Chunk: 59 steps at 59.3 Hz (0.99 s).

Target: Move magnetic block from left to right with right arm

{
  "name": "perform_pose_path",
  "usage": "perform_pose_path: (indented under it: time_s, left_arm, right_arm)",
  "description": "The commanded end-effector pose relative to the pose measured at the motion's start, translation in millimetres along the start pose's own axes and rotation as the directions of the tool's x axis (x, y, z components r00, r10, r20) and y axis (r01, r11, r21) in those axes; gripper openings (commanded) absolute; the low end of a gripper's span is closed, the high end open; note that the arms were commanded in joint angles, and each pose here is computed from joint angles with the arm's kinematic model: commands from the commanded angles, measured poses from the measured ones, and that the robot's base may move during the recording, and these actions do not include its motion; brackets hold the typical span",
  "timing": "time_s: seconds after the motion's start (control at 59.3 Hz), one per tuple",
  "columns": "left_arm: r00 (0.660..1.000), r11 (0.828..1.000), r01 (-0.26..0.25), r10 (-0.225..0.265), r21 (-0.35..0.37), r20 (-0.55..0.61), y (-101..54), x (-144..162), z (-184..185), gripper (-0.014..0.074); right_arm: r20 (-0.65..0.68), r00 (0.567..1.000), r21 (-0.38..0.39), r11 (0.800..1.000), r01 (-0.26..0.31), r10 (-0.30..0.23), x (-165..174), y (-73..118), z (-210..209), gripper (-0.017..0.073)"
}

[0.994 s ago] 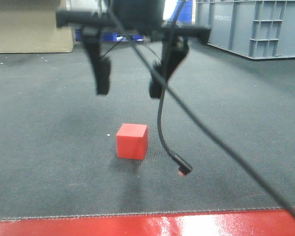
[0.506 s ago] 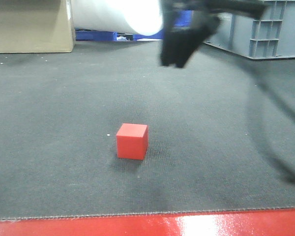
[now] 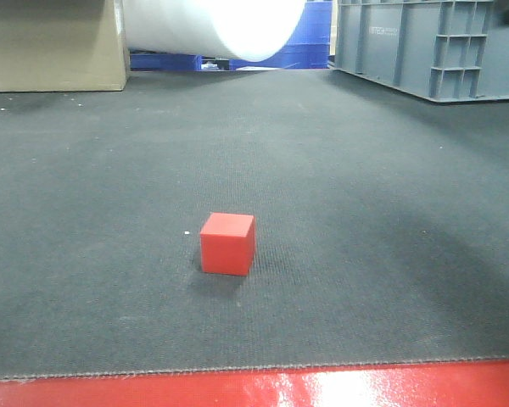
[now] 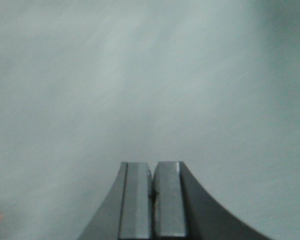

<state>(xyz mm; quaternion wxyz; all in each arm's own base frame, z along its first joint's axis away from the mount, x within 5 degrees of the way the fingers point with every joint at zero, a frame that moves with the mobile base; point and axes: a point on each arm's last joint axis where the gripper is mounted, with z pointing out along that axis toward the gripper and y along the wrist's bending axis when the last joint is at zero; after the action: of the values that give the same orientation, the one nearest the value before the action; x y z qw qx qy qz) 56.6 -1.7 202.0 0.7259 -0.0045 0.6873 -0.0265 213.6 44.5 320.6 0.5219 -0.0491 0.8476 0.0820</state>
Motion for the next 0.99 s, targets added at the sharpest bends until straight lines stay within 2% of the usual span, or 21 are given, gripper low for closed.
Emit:
perform_pose_path:
  time_s: [0.0,0.152,0.354,0.506,0.691,0.809,0.978]
  left_arm:
    - [0.996,1.0,0.004,-0.005,0.007,0.085,-0.4,-5,-1,-0.0116]
    - [0.996,1.0,0.004,-0.005,0.007,0.085,-0.4,-5,-1,-0.0116]
    - [0.996,1.0,0.004,-0.005,0.007,0.085,-0.4,-5,-1,-0.0116]
    - [0.996,1.0,0.004,-0.005,0.007,0.085,-0.4,-5,-1,-0.0115]
    - [0.996,1.0,0.004,-0.005,0.007,0.085,-0.4,-5,-1,-0.0116]
    - [0.996,1.0,0.004,-0.005,0.007,0.085,-0.4,-5,-1,-0.0116]
    - [0.996,1.0,0.004,-0.005,0.007,0.085,-0.4,-5,-1,-0.0115]
  right_arm:
    - [0.232,0.971,0.058,0.998,0.04,-0.052,-13,-12.0,-23,0.0056]
    - [0.335,0.941,0.118,0.993,0.015,-0.054,2,-23.4,-45,0.0056]
    - [0.368,0.928,0.121,0.993,0.014,-0.058,34,-22.0,-69,0.0056]
    - [0.449,0.891,0.119,0.993,0.015,-0.068,51,-19.3,-94,0.0056]
    - [0.566,0.821,0.117,0.993,0.017,-0.08,59,-15.7,-124,0.0056]
    - [0.603,0.793,0.116,0.993,0.017,-0.084,60,-14.4,-134,0.0056]
    - [0.606,0.791,0.116,0.993,0.017,-0.085,60,-14.3,-135,0.0056]
